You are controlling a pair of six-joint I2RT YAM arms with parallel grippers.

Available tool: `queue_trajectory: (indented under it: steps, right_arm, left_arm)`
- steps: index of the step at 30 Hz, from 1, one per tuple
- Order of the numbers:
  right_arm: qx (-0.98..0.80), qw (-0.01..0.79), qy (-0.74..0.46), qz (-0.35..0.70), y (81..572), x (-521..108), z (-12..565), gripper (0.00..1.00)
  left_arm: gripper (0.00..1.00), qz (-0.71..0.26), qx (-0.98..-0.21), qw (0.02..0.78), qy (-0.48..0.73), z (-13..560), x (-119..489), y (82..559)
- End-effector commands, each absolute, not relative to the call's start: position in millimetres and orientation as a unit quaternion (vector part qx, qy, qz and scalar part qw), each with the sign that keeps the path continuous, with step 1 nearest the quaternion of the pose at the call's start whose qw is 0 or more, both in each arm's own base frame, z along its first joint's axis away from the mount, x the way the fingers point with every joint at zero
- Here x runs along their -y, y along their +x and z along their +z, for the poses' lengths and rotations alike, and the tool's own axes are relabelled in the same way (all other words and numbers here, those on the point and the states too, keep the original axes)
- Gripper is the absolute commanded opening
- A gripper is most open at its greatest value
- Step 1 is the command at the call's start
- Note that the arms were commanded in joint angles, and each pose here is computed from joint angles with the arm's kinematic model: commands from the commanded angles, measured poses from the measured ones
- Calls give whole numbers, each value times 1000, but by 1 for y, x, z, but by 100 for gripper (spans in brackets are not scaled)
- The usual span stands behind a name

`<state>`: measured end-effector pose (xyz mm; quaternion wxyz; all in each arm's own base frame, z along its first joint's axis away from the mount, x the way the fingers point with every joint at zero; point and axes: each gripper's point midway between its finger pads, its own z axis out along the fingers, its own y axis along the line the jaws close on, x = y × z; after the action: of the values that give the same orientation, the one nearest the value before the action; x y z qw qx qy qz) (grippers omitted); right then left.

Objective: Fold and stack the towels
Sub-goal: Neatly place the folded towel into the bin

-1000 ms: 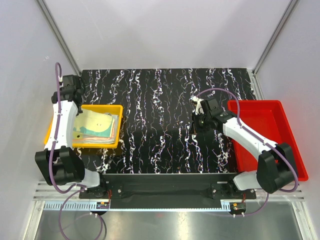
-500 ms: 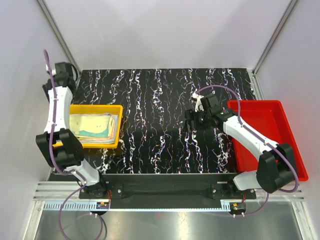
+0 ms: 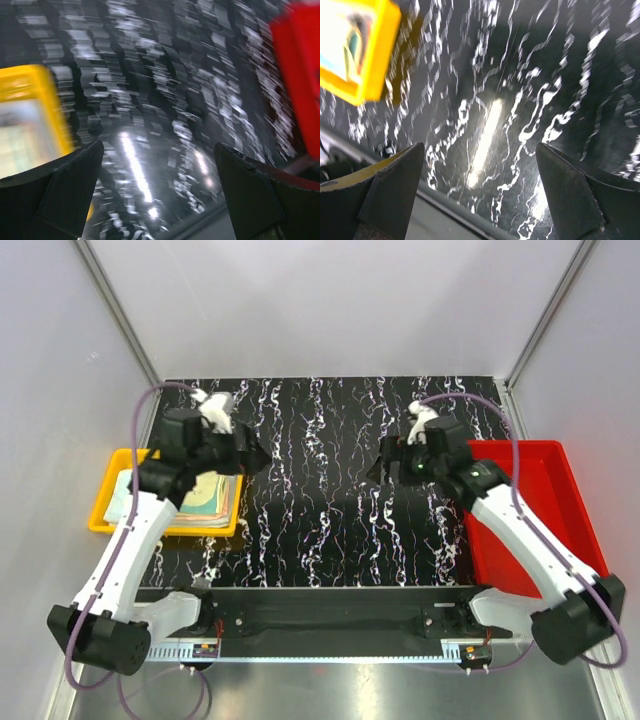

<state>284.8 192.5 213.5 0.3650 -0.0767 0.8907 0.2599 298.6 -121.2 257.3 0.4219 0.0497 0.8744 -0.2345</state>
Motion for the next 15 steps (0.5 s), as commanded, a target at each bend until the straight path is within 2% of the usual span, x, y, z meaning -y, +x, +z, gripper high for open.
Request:
queue_trajectory:
  steps: [1, 4, 9, 15]
  right_arm:
    - [-858, 454, -27, 240, 296, -172, 266, 100]
    - [-844, 485, -14, 230, 291, -160, 287, 100]
    - [-818, 517, 0, 253, 277, -154, 309, 100]
    - [-807, 536, 24, 245, 274, -143, 309, 100]
  left_arm:
    - [99, -339, -802, 477, 122, 298, 178, 277]
    - [99, -362, -775, 500, 136, 310, 191, 268]
    - [99, -355, -774, 508, 132, 298, 190, 267]
    - [99, -358, -775, 503, 135, 294, 194, 272]
